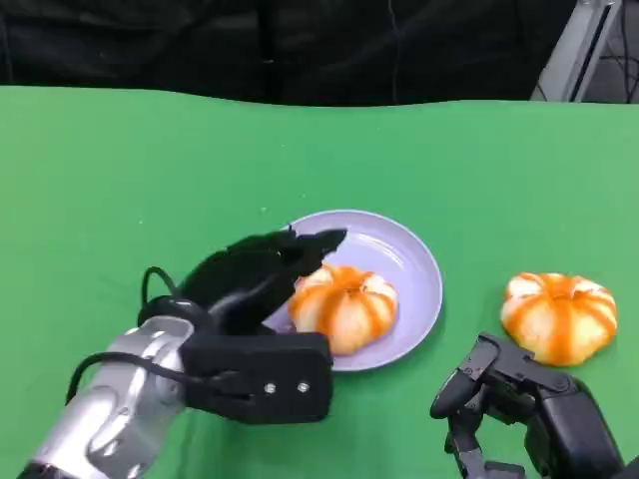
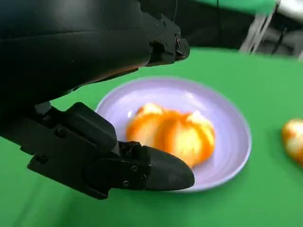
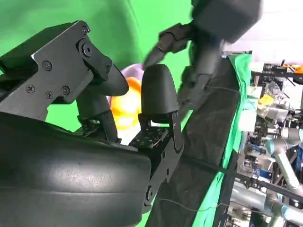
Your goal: Grasp the bread from the table and place it into the plate.
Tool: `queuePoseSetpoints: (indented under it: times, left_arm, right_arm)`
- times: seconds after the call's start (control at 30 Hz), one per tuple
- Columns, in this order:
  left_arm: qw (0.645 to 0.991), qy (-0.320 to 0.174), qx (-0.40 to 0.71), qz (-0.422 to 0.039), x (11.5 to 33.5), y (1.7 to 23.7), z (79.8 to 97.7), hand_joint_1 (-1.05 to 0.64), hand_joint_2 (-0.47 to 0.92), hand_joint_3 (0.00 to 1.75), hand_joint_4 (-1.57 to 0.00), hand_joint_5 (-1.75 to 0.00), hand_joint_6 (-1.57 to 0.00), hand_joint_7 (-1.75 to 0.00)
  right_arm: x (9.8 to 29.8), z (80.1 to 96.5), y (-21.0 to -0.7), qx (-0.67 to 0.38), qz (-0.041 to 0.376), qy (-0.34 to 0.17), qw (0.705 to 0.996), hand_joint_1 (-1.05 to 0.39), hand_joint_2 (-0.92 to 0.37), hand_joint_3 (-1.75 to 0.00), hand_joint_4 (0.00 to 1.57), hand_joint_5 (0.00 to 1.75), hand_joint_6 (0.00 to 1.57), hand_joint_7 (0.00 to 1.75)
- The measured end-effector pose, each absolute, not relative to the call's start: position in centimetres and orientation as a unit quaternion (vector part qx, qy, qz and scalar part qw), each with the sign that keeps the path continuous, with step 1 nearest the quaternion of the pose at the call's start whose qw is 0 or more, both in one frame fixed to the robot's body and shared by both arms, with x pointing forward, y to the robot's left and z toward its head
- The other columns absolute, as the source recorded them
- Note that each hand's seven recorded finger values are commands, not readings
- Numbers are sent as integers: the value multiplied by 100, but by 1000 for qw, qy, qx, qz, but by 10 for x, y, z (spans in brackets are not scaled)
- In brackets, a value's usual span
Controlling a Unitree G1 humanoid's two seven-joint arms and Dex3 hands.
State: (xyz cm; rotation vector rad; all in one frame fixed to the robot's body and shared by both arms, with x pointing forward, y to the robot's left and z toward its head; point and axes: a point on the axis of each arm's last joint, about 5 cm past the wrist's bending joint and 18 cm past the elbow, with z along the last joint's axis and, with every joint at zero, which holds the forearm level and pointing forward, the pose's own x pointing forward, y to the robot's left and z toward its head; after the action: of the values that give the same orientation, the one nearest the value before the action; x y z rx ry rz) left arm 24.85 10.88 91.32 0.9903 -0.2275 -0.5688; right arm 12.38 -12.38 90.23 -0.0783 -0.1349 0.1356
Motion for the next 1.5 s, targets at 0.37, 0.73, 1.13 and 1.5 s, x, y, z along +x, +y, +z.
queuePoseSetpoints:
  times: [0.37,0.73,1.13,1.5]
  left_arm:
    - [838,-120,463,-263,248,111,914,-78,92,36,-12,-10,-16,-7]
    - [962,-146,166,-160,184,157,886,-14,67,97,-79,-147,-80,-120]
    - [984,-174,26,-42,139,174,867,-16,50,122,-82,-171,-78,-154]
    - [985,-168,7,-30,139,170,864,-18,52,116,-82,-171,-77,-159]
  right_arm:
    - [124,902,-124,-39,68,-67,995,3,-43,-129,70,167,72,143]
    - [124,903,-123,-38,69,-68,995,6,-44,-129,70,169,71,141]
    - [118,900,-126,-40,66,-55,996,6,-42,-131,70,168,73,140]
    - [120,901,-128,-40,64,-62,995,4,-39,-136,70,166,74,143]
